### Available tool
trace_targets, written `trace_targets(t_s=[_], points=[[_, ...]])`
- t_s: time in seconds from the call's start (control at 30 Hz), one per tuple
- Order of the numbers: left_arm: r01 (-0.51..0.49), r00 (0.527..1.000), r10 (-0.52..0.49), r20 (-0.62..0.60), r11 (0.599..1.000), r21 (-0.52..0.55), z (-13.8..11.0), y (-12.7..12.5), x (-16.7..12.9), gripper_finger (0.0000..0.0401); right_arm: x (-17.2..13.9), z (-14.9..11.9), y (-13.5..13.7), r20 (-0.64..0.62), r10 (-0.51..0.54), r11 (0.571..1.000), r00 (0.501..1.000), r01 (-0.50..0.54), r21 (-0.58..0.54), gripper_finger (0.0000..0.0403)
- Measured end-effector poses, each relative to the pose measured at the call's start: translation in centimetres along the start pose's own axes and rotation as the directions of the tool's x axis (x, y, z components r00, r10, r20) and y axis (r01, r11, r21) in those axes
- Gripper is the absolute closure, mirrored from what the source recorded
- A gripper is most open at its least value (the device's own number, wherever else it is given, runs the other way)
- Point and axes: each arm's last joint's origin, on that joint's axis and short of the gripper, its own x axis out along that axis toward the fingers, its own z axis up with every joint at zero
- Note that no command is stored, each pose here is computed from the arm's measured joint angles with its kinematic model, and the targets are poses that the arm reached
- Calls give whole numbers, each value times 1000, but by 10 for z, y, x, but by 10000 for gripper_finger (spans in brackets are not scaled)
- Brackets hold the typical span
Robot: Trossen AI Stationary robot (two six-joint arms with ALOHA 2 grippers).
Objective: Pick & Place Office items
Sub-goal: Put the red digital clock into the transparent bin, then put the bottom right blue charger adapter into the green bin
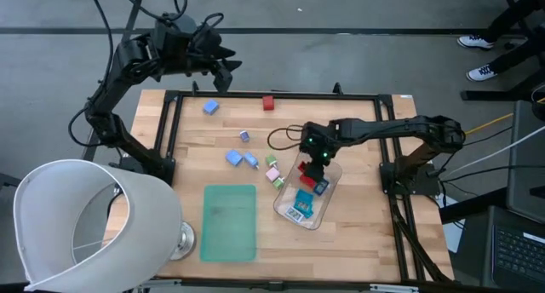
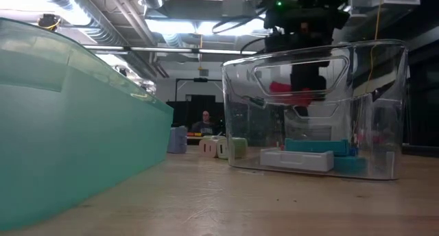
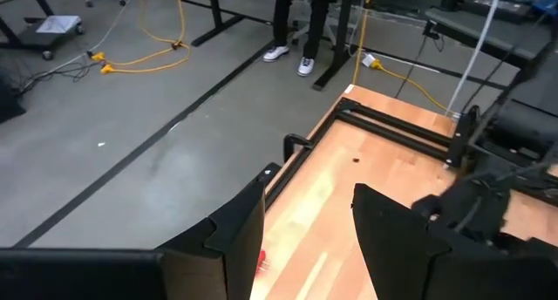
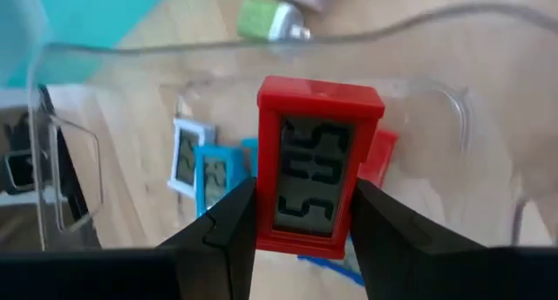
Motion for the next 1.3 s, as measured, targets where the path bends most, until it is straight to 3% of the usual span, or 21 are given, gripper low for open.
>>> trace_targets(t_s=[0.27, 0.5, 0.67, 0.77, 0.9, 1.0, 1.1, 1.17, 1.3], points=[[31, 1000, -31, -2, 999, 19, 0, -1, 0, 230, -4, 7, -10, 55, -13, 999, 998, 10, 45, 250], [29, 1000, -29, -1, 999, 44, 0, -1, 0, 230, -3, 7, -10, 59, -20, 984, 998, 9, 177, 154], [29, 1000, -29, -2, 998, 54, 0, -1, 0, 230, -3, 7, -10, 59, -19, 952, 998, 0, 305, 115], [33, 999, -33, -4, 998, 54, 0, -1, 0, 230, -3, 7, -10, 63, -30, 937, 998, 6, 348, 109], [97, 994, -93, -53, 993, 67, -3, -4, 9, 230, -3, 9, -12, 98, -97, 935, 990, 57, 349, 107], [149, 986, -143, -83, 987, 69, -4, -10, 20, 230, -5, 14, -13, 146, -101, 920, 984, 37, 390, 110], [215, 970, -203, -131, 973, 88, -7, -20, 34, 230, -6, 25, -7, 258, -43, 954, 965, -37, 298, 121], [237, 962, -217, -166, 965, 113, -10, -28, 46, 230, -9, 36, 5, 359, 85, 978, 929, -148, 150, 131], [254, 961, -235, -147, 959, 127, -8, -40, 61, 230, -34, 52, 28, 507, 360, 927, 783, -359, -104, 153]])
